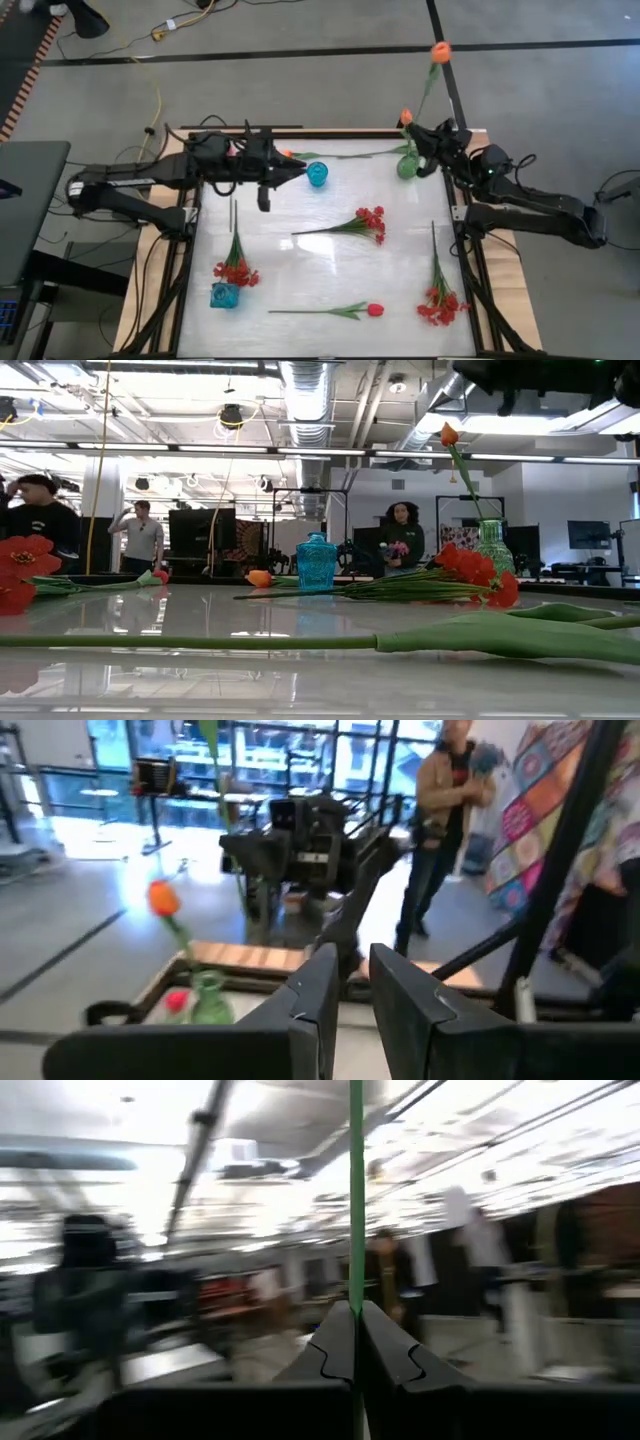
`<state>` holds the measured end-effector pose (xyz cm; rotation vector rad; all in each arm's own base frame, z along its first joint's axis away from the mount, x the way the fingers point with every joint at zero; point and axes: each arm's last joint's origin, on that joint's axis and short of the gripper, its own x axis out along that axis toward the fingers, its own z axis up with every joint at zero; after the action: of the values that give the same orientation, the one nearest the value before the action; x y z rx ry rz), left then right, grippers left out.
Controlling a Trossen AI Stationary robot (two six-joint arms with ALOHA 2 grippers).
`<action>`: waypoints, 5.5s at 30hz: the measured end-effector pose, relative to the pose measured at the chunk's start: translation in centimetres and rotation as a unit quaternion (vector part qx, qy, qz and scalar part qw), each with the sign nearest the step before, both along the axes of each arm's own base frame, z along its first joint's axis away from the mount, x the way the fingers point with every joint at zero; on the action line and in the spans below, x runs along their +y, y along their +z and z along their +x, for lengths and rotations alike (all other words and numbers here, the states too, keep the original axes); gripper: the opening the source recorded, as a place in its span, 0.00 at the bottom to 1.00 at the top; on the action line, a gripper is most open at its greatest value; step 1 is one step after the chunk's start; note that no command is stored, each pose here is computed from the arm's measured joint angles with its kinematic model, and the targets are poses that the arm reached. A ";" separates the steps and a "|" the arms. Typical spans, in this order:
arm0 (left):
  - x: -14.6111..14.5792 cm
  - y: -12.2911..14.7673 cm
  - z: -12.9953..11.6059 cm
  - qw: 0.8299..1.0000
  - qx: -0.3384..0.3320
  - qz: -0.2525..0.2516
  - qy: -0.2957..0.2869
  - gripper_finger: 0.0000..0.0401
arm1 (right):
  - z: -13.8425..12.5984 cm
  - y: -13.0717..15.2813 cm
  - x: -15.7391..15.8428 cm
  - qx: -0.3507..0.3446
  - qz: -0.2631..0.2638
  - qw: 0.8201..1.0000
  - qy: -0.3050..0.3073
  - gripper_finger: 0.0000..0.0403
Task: Sort flowers into vase by color
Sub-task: Put the bottom orange tulip into the green vase
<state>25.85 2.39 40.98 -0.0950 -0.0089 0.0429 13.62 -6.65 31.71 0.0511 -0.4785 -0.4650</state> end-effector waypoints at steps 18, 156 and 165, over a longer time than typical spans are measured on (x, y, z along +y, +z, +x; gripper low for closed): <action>0.0 -1.1 4.5 0.995 -0.081 -0.021 -0.051 0.39 | 9.8 2.8 6.0 0.048 -0.019 0.973 0.227 0.07; 1.7 -3.6 4.6 0.996 0.044 -0.017 0.072 0.43 | 11.1 3.5 1.7 0.222 0.060 0.963 0.138 0.04; 2.7 -3.4 2.9 0.990 0.076 -0.033 0.114 0.49 | 3.4 0.5 0.4 0.155 0.104 0.982 0.024 0.04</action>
<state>28.79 5.10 37.61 -0.1572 0.1338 0.2785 17.02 -6.25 32.24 0.1888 -0.1211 -0.4648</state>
